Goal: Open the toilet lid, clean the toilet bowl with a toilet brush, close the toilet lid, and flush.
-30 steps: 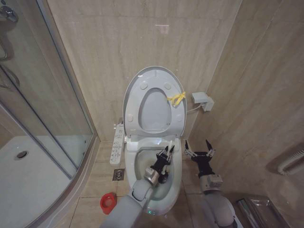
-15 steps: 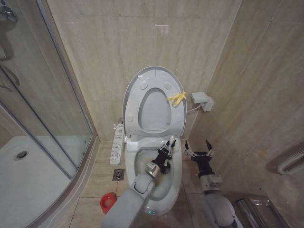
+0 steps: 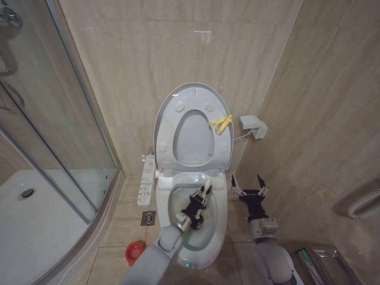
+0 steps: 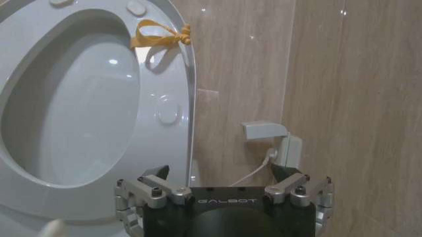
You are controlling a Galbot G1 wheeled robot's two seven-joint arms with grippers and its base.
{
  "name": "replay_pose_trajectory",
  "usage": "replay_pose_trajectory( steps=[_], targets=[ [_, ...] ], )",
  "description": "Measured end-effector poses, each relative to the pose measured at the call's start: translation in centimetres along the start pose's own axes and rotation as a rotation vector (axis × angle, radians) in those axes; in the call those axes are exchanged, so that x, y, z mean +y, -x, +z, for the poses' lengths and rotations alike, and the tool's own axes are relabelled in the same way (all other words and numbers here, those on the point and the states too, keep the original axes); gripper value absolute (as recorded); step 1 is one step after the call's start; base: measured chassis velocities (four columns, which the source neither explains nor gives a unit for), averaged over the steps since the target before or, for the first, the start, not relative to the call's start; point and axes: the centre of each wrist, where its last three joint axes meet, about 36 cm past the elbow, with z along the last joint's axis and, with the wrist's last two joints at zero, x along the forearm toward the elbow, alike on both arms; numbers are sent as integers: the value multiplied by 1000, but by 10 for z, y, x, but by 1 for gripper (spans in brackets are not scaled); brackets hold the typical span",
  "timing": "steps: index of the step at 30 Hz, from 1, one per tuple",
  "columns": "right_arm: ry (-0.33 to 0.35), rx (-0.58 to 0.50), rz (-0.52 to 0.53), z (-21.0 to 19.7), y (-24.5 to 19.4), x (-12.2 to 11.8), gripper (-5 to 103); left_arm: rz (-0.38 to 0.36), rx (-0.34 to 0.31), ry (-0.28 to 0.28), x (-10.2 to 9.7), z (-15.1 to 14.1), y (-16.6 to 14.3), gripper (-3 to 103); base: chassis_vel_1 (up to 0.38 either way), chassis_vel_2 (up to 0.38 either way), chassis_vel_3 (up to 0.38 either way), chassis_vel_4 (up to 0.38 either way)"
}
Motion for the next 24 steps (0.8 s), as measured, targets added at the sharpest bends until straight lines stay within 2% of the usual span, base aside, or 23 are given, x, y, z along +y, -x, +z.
replay_pose_trajectory(
  steps=[3, 4, 11, 14, 16, 18, 23, 24],
  targets=[
    [0, 0, 0, 0, 0, 0, 100, -39, 18, -4, 5, 1, -32, 19, 0, 0, 0, 0],
    [0, 0, 0, 0, 0, 0, 100, -39, 18, -4, 5, 1, -32, 19, 0, 0, 0, 0],
    [0, 0, 0, 0, 0, 0, 100, -74, 49, -19, -12, 0, -93, 19, 0, 0, 0, 0],
    [0, 0, 0, 0, 0, 0, 100, -59, 49, -15, -11, 2, -104, 19, 0, 0, 0, 0],
    [0, 0, 0, 0, 0, 0, 100, -39, 36, -3, -6, 2, -103, 19, 0, 0, 0, 0],
    [0, 0, 0, 0, 0, 0, 100, -37, 2, 9, 0, -3, -86, 19, 0, 0, 0, 0],
    [0, 0, 0, 0, 0, 0, 100, -27, -78, 18, -3, -27, -45, 19, 0, 0, 0, 0],
    [0, 0, 0, 0, 0, 0, 100, -27, -78, 18, -3, -27, -45, 19, 0, 0, 0, 0]
  ],
)
